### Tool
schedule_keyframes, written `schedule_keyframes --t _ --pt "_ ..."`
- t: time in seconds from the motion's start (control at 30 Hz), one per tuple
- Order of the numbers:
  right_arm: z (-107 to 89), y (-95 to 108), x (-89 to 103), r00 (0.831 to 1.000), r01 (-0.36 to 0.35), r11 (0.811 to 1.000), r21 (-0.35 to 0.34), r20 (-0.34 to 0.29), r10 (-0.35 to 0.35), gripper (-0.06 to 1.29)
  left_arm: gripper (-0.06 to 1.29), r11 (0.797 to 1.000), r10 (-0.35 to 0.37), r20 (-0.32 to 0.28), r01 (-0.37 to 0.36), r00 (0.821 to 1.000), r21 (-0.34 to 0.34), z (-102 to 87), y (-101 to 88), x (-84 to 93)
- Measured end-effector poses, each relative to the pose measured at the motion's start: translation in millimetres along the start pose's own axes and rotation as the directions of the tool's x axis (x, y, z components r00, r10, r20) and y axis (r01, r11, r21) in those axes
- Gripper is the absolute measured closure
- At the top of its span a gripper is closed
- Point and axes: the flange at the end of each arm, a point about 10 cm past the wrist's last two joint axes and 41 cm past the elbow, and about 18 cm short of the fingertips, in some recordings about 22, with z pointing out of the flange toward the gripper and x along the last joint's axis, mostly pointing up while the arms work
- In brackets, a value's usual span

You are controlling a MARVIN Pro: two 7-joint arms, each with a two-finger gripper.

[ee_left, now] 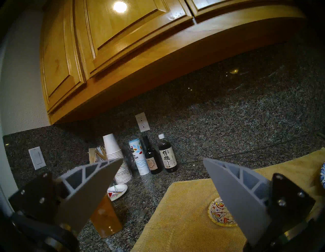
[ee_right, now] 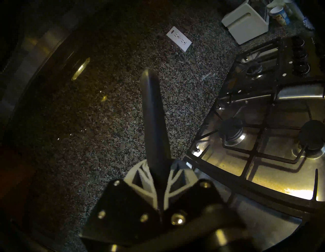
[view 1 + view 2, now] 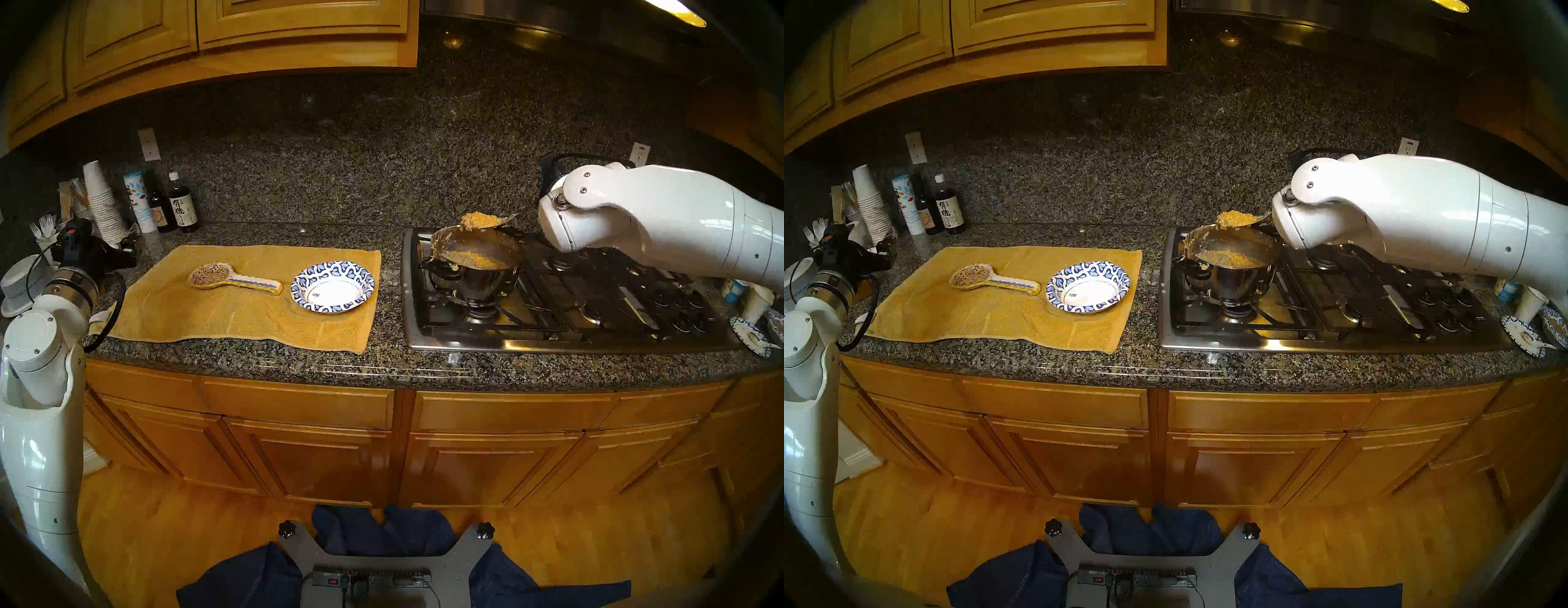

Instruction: Scoop oatmeal into bowl

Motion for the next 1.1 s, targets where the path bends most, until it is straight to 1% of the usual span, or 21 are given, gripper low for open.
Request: schedule_keyframes --t 0.2,0.6,1.1 --pt "-1.8 -3.4 2.3 1.000 -0.007 1.000 0.012 -0.004 0.007 1.26 0.00 1.000 0.000 0.000 0.000 1.000 0.000 0.0 0.0 0.0" --pt "-8.8 -4.7 -0.1 1.000 -0.011 0.999 0.038 0.009 0.011 1.26 0.00 1.000 0.001 -0.002 -0.001 1.000 -0.001 -0.1 0.1 0.1" --pt "-10.0 -5.5 -1.7 1.000 -0.021 0.998 0.053 0.011 0.020 1.26 0.00 1.000 0.001 -0.003 -0.001 1.000 -0.001 -0.2 0.0 0.1"
